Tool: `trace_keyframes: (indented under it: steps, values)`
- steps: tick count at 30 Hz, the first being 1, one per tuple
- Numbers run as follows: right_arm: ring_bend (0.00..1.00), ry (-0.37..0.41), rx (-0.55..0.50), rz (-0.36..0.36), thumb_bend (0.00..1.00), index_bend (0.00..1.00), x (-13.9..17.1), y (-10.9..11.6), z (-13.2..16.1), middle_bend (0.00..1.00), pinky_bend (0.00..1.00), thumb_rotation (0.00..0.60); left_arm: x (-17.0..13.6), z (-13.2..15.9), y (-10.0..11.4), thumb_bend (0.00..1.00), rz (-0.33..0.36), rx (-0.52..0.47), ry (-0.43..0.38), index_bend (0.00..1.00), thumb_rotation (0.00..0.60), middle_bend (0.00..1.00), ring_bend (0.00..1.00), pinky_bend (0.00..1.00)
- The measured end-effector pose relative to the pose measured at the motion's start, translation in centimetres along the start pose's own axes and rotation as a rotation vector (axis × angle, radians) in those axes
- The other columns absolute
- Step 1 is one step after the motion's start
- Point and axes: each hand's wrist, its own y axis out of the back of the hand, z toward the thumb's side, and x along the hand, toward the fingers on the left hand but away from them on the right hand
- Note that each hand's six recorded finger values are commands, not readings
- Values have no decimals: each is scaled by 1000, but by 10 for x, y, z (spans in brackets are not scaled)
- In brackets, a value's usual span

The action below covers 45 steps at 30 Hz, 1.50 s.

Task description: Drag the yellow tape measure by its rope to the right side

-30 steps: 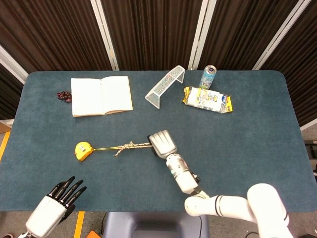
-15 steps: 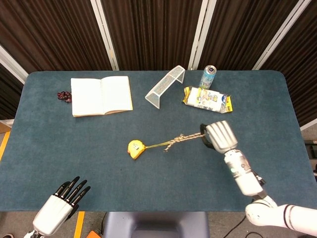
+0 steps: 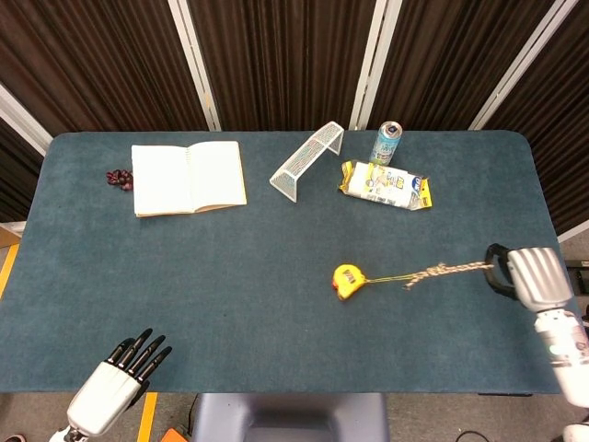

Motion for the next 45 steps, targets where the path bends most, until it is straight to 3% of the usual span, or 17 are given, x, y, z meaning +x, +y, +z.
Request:
trace_keyframes:
  steps: [6,13,15,17,19,21,24,26,27,30,36,40,45]
  values:
    - [1000,-89,-25,-43,500,973,20,15,-50,1000,1000,600,1,-1,-2,370,-5,1,15,170,600,142,72,300]
    - [998,-117,-33,-68,499,967,32,18,-74,1000,1000,600,3,-1,-3,370,-11,5,20,171,600,142,73,300]
    - [979,-114,-27,-73,487,920,33,16,-73,1000,1000,600,2,-1,-3,370,-9,4,23,171,600,142,73,300]
    - [922,-110,-23,-81,405,812,33,16,-73,989,1000,600,2,-3,-2,369,-8,1,27,171,600,142,72,300]
    - [803,-104,-22,-95,271,654,34,17,-71,895,1000,600,2,-4,-1,369,-5,-3,30,171,600,142,72,300]
    - [545,-88,-28,-111,128,445,36,18,-67,636,941,600,2,-4,-1,371,-3,-5,30,170,600,143,73,300]
    - [185,-46,-52,-122,50,168,40,19,-59,299,663,600,2,-4,-1,371,-4,-5,31,171,600,143,72,299]
    - [15,-18,-62,-103,27,9,44,16,-54,63,378,600,3,-5,-1,371,-5,-3,31,171,600,143,73,300]
    - [0,0,-64,-83,18,0,48,14,-51,5,232,600,2,-5,-1,370,-5,-1,32,171,600,142,73,300]
    - [0,43,-73,-66,8,0,58,12,-42,0,91,600,3,-7,-1,372,-4,1,38,171,600,143,73,300]
    - [0,151,-191,-154,7,0,87,24,-16,0,89,600,4,-14,3,371,18,-3,70,171,600,143,72,300]
    - [0,221,-297,-162,7,0,114,32,1,0,103,600,3,-19,9,371,46,-3,95,170,600,143,73,300]
    - [0,100,-249,-118,7,0,127,24,-5,0,116,600,2,-23,12,371,63,-1,112,171,600,143,73,300]
